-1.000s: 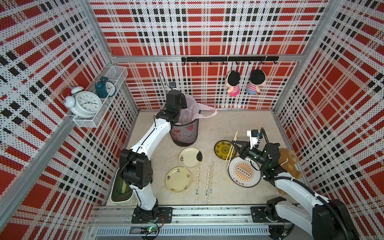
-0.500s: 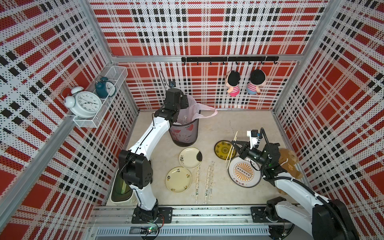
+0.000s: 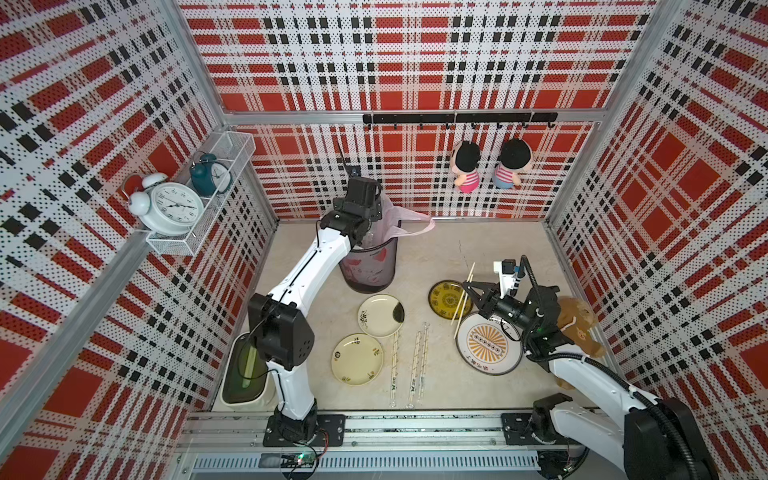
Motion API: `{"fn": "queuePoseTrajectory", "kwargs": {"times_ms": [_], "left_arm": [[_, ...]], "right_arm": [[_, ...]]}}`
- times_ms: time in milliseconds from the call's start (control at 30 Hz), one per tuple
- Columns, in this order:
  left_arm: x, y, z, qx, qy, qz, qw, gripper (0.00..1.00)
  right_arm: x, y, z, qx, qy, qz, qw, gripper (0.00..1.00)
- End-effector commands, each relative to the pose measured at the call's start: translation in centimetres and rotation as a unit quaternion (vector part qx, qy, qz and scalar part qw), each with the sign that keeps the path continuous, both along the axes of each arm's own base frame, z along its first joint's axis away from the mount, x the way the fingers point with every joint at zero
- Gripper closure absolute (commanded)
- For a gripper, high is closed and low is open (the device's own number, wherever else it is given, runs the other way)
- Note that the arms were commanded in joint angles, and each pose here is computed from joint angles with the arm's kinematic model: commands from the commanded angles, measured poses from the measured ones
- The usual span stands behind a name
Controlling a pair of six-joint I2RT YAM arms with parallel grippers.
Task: Remove the packaging of disposable chopsticks
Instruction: Place the packet bag in the trash bin, then place the disposable chopsticks on the plate.
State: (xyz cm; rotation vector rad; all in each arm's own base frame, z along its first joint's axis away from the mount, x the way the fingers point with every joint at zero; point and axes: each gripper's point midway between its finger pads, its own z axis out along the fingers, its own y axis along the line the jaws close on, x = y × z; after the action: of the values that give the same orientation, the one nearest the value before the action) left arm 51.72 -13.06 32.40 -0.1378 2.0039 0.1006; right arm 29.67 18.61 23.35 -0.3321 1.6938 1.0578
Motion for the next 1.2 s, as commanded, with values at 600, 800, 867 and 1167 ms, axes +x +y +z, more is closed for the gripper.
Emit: {"fn": "queuePoseTrajectory", "kwargs": {"times_ms": [600, 800, 867, 1167], "left_arm": [[-21.9, -21.1, -3.0, -0.113, -0.089, -0.353, 0.924, 0.02], [-25.4, -25.0, -8.2, -0.113, -0.052, -0.432, 0.893, 0.01], [-25.8, -25.5, -9.7, -0.122, -0.041, -0.443, 0.887, 0.02], [-29.7, -30.3, -14.9, -0.131, 0.002, -0.509, 0.851, 0.06]], "right_arm": [[-0.2, -3.0, -6.3, -0.056, 0.212, -0.099, 0.971, 1.0], [-1.6, -4.9, -8.8, -0.1, 0.294, -0.119, 0.943, 1.0], [-2.1, -5.5, -9.6, -0.135, 0.319, -0.122, 0.93, 1.0], [-3.0, -8.6, -12.2, -0.231, 0.405, -0.15, 0.872, 1.0]]}}
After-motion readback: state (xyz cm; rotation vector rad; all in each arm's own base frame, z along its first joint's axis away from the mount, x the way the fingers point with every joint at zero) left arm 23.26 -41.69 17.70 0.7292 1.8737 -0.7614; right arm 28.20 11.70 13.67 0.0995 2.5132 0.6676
